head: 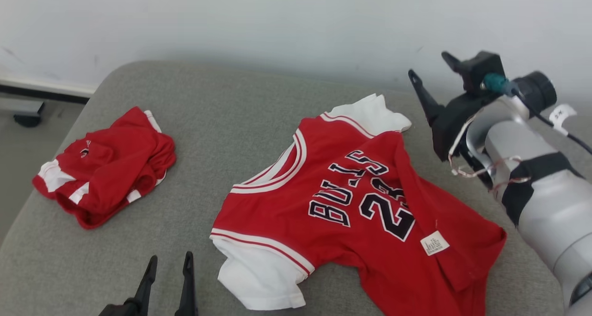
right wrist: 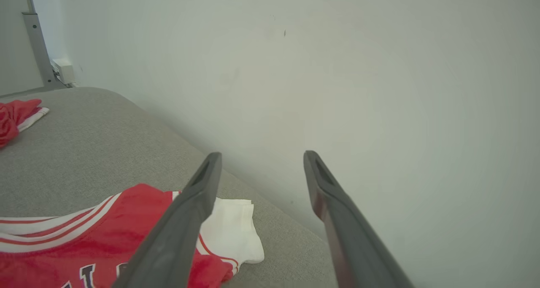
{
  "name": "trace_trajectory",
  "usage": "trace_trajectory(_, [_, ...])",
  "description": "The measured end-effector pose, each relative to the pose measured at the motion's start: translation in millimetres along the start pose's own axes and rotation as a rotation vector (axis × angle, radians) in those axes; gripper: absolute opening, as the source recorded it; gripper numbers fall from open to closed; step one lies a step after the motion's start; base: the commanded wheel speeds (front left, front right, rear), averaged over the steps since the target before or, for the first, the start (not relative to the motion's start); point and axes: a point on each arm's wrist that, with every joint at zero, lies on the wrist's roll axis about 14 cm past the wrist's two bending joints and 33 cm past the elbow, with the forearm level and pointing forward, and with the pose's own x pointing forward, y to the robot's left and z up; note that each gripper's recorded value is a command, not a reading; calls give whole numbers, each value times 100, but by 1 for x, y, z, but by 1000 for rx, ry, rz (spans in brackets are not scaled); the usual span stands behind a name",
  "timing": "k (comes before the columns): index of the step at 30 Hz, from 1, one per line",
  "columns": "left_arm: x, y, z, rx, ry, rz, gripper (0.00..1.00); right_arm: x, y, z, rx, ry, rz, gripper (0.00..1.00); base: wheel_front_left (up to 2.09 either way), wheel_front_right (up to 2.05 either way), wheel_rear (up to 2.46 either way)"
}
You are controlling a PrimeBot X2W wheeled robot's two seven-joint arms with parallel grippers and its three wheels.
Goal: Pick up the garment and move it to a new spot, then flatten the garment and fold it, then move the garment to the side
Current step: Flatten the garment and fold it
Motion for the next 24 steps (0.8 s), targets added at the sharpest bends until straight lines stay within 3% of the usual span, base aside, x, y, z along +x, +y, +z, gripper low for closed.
trace_trajectory(13, [-2,-8,3,32,-13,-41,100,-91,0,-72,163,45,-69,100,0,0,0])
trace_trajectory(24, [5,-13,5,48,-20,-69,100,-170,54,-162,390,182,-151,100,0,0,0])
